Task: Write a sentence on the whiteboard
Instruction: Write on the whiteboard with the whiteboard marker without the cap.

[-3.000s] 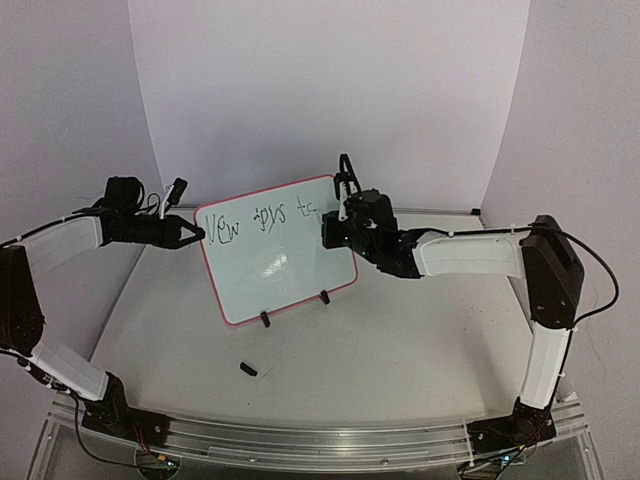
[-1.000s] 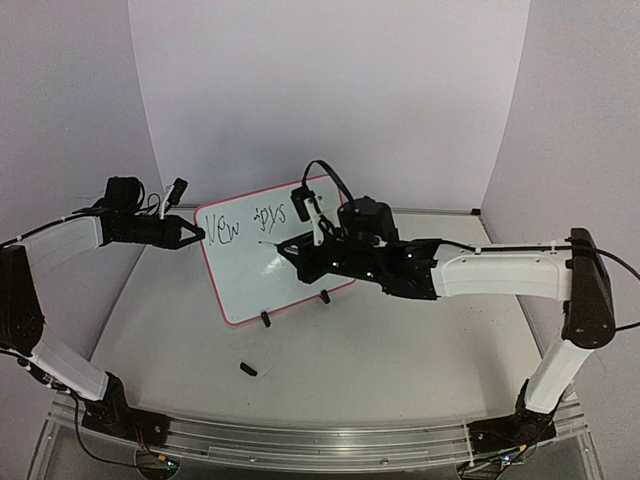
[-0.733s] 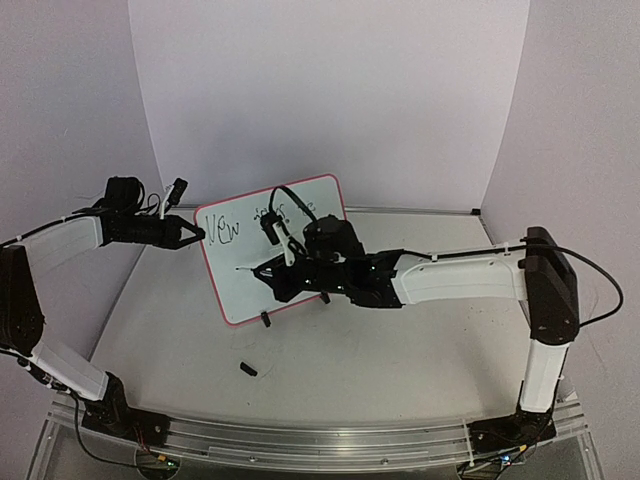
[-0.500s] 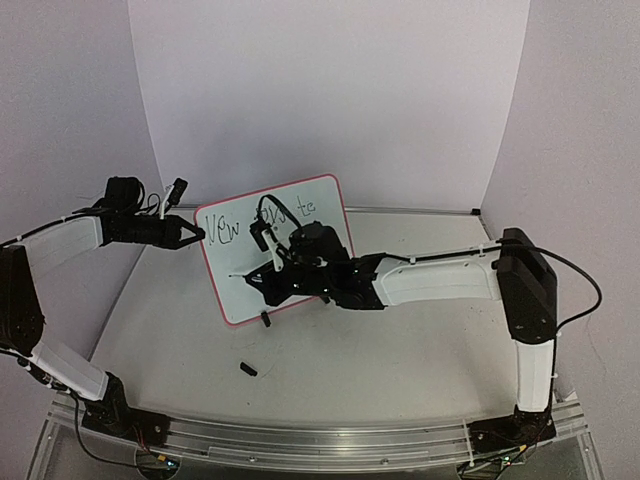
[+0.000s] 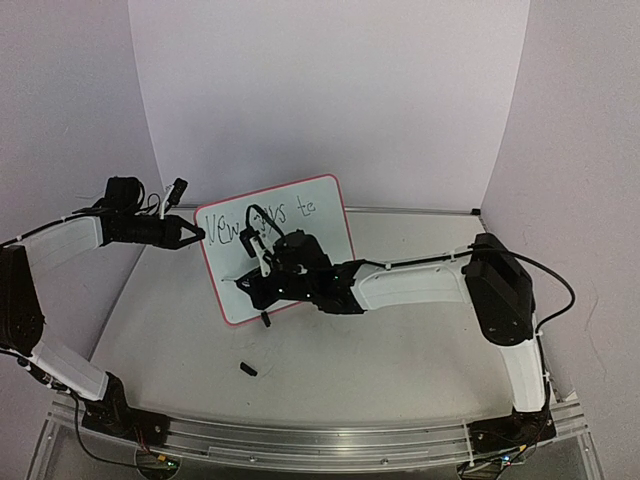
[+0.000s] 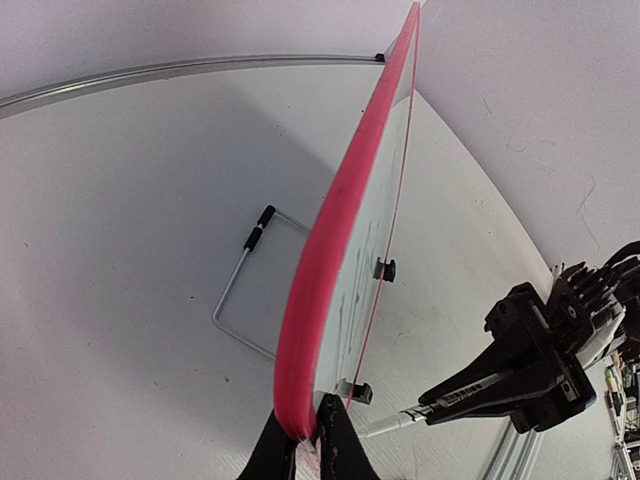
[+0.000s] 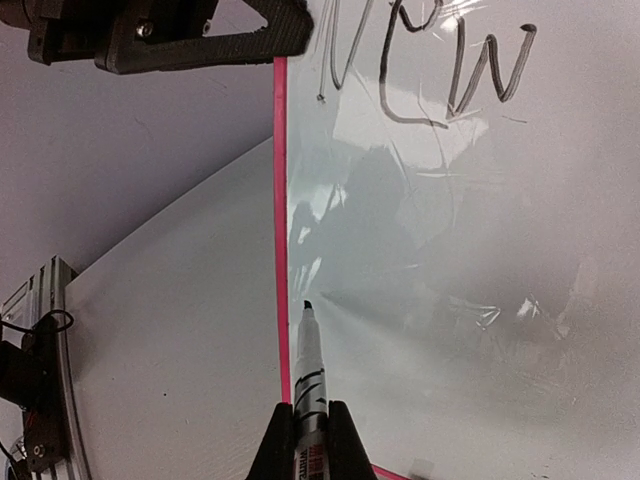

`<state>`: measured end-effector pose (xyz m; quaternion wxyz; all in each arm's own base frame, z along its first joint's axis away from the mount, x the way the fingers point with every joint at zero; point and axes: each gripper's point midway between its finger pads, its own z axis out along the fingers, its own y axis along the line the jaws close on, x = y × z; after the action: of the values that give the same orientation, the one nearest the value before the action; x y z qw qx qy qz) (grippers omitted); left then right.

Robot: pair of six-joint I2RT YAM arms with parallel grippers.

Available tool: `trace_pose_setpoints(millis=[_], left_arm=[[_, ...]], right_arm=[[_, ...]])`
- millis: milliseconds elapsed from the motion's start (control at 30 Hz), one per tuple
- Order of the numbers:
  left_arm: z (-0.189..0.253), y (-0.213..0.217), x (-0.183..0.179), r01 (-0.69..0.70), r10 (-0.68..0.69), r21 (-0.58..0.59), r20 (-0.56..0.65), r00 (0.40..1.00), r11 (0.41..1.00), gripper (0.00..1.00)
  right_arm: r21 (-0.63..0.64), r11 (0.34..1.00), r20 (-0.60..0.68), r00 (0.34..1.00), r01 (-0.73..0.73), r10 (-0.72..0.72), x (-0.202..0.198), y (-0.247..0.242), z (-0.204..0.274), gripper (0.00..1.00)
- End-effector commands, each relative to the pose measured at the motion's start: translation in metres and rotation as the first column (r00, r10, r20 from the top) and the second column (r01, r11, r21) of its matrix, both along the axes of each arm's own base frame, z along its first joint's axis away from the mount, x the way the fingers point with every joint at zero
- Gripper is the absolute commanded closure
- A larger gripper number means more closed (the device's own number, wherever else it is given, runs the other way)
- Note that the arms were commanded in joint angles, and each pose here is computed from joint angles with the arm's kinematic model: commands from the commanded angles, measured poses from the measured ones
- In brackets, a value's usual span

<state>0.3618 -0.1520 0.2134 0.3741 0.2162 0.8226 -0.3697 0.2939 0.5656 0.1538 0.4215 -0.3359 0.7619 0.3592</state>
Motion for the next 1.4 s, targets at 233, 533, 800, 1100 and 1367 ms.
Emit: trace_pose_setpoints(millis=[233, 533, 800, 1100, 1367], left_arm=[[-0.010, 0.011, 0.012, -0.070, 0.072, 0.072, -0.016, 0.997, 0.995, 1.00], [-0.011, 0.011, 0.012, -0.071, 0.072, 0.073, -0.018, 0.997, 0.995, 1.00], [-0.011, 0.011, 0.012, -0.071, 0.073, 0.073, -0.020, 0.997, 0.995, 1.00], [-0.011, 0.011, 0.012, -0.071, 0.073, 0.073, -0.019, 0.997, 0.995, 1.00], [-0.011, 0.011, 0.012, -0.070, 0.071, 0.072, -0.020, 0.997, 0.995, 1.00]], right_arm=[[-0.007, 0.990, 0.036, 0.990, 0.138, -0.138, 0.024, -0.002, 0.000, 1.00], [-0.026, 0.972, 0.070, 0.971, 0.232, -0.230, 0.033, -0.023, 0.004, 1.00], [0.033, 0.973, 0.087, 0.969, 0.230, -0.232, 0.034, -0.020, 0.023, 1.00], [0.061, 0.978, 0.089, 0.975, 0.200, -0.204, 0.033, -0.011, 0.028, 1.00], [0.077, 0.979, 0.093, 0.976, 0.188, -0.195, 0.032, -0.009, 0.030, 1.00]])
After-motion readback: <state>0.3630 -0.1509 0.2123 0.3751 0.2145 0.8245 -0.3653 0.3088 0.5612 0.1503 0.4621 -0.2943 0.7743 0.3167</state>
